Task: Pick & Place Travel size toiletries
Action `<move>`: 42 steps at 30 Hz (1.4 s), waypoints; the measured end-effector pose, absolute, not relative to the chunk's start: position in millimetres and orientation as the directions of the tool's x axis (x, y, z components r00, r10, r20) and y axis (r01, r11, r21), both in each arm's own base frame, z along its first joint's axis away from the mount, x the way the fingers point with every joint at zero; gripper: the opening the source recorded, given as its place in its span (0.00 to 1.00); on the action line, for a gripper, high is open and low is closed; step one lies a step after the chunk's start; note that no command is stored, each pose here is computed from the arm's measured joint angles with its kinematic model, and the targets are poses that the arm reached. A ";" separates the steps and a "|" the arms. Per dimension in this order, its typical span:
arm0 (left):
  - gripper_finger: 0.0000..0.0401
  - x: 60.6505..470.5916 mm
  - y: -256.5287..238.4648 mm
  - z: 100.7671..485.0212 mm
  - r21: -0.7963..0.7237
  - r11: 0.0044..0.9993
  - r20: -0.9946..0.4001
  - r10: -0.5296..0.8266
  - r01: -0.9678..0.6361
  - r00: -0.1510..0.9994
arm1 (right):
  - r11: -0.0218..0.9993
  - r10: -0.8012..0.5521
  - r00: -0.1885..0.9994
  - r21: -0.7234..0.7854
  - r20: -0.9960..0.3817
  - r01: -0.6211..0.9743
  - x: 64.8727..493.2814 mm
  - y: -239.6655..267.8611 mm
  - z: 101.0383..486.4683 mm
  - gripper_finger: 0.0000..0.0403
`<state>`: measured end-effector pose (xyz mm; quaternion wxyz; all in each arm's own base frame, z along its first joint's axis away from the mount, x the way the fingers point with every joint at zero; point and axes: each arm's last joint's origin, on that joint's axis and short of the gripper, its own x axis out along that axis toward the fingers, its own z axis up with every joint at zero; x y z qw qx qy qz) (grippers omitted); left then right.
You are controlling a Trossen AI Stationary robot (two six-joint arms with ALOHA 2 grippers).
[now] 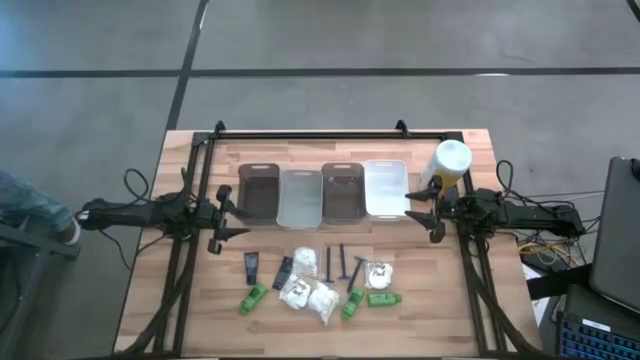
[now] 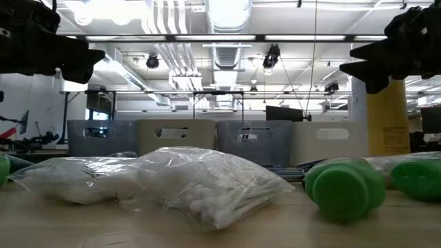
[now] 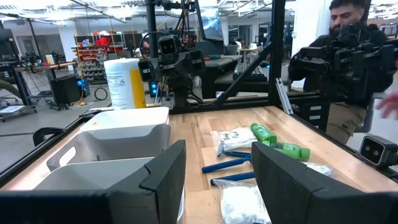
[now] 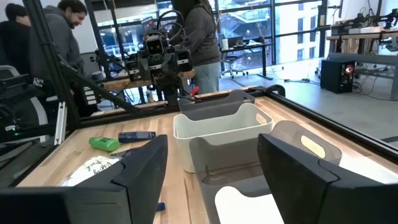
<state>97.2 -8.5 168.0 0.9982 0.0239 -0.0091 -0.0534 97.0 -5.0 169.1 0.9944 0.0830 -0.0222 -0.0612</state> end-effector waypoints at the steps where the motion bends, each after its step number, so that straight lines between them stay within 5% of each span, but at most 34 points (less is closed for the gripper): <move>1: 0.47 97.2 -8.5 168.0 0.049 0.993 0.016 -0.107 0.106 0.994 | 0.979 -0.126 0.991 0.168 0.034 0.118 97.0 -5.0 169.2 0.63; 13: 0.47 97.1 -3.4 174.4 0.135 0.988 0.083 0.067 -0.078 0.994 | 0.984 -0.127 0.984 0.138 0.124 0.109 96.3 -5.0 177.9 0.73; 18: 0.47 94.6 -3.2 189.5 -0.186 0.982 0.238 0.069 -0.025 0.969 | 0.939 -0.126 0.959 0.342 0.254 0.033 93.9 -5.0 190.5 0.77; 23: 0.47 90.4 -2.8 202.5 -0.524 0.840 0.372 0.076 0.142 0.925 | 0.810 -0.122 0.908 0.569 0.401 -0.142 89.2 -4.8 204.9 0.81; 27: 0.47 89.6 -2.7 204.4 -0.639 0.740 0.392 0.077 0.211 0.917 | 0.732 -0.126 0.869 0.637 0.478 -0.244 85.5 -4.9 212.5 0.84; 32: 0.47 89.9 -1.1 203.5 -0.640 0.753 0.379 0.135 0.154 0.916 | 0.604 -0.172 0.831 0.723 0.529 -0.335 82.2 -6.2 217.6 0.88; 37: 0.47 91.9 0.1 198.6 -0.610 0.790 0.325 0.181 0.060 0.928 | 0.485 -0.102 0.888 0.802 0.448 -0.349 92.7 -1.4 211.1 0.89; 42: 0.47 93.5 0.0 193.7 -0.633 0.773 0.276 0.180 0.038 0.944 | 0.377 0.105 0.950 0.873 0.293 -0.311 112.8 16.9 211.3 0.85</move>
